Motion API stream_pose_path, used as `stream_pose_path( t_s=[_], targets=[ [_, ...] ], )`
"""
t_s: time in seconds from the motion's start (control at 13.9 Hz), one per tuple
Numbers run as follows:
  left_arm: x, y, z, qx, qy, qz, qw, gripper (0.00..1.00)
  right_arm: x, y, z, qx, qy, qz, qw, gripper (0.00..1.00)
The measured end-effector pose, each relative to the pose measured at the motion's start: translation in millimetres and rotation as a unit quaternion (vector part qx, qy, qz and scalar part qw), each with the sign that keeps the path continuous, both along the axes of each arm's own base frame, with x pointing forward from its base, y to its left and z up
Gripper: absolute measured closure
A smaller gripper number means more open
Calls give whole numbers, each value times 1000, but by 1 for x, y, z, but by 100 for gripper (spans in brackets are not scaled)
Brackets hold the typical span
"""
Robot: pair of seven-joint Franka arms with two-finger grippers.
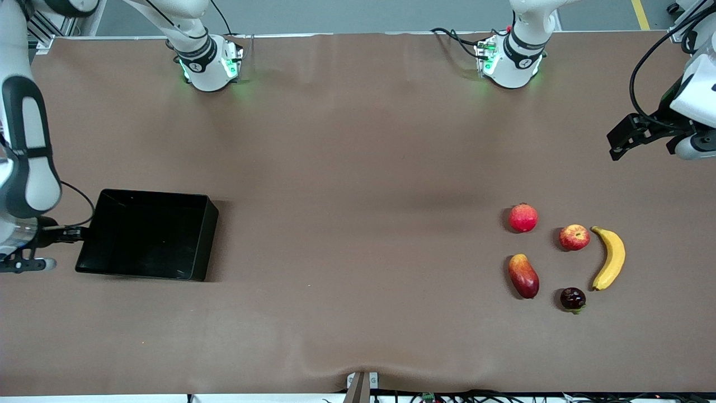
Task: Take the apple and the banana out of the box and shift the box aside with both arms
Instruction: 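Release the tray and withdraw the right gripper upward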
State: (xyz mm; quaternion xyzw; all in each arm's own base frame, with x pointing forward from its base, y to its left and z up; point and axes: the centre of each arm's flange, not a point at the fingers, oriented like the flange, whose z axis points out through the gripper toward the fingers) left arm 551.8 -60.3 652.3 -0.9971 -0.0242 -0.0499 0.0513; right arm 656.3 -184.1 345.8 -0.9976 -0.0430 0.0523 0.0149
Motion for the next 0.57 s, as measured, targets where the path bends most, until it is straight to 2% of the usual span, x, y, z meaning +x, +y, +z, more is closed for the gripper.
stream_pose_path(
  t_s=[0.07,0.14,0.36,0.57],
  targets=[
    [-2,1,-1,1,2,-2,1000,0,4,26,31,-2,-8,12,1000,3],
    [-5,1,-2,1,4,-6,1000,0,5,54,60,-5,-16,17,1000,0],
    [-13,2,0,-3,5,-12,1000,0,-6,125,120,-7,-21,24,999,0],
    [-21,1,7,-10,0,-15,1000,0,-31,168,166,-10,-22,13,1000,0]
  ],
)
